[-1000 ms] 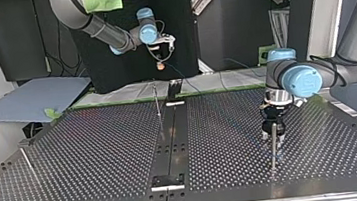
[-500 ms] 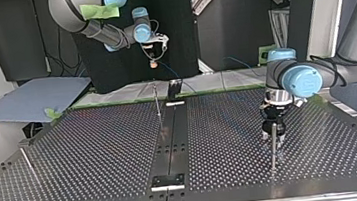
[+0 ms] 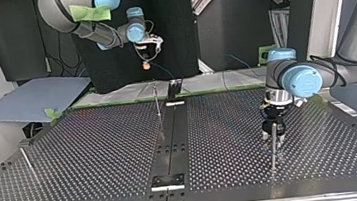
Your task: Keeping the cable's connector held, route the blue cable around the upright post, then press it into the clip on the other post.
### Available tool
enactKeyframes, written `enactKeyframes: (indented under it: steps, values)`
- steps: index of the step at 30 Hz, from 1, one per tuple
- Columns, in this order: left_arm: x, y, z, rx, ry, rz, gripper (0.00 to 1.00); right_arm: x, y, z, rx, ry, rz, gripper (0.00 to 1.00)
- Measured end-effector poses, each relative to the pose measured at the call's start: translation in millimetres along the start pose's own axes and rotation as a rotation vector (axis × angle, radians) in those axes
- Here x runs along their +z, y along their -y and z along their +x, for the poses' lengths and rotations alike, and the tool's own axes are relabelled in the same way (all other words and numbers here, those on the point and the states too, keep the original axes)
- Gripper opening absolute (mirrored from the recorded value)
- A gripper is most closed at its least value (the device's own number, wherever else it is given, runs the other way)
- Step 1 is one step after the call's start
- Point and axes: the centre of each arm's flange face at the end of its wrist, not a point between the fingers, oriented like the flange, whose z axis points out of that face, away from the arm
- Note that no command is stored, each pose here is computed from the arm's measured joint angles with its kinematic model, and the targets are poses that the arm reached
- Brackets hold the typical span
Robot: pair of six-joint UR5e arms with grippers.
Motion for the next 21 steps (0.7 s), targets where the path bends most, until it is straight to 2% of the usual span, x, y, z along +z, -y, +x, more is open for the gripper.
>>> enactKeyframes:
  steps: [8, 14, 21]
  values:
    - [-0.2, -0.4, -0.2, -0.012, -0.001, -0.002, 1.00, -13.0, -10.6, 37.5, 0.025, -0.087, -0.037, 0.00]
    - [-1.2, -1.9, -0.2, -0.018, -0.001, -0.019, 1.00, -24.7, -12.0, 59.8, 0.033, -0.140, -0.041, 0.00]
    - [-2.7, -4.4, -0.5, -0.024, 0.001, -0.047, 1.00, -44.6, -15.1, 82.5, 0.040, -0.166, -0.046, 0.00]
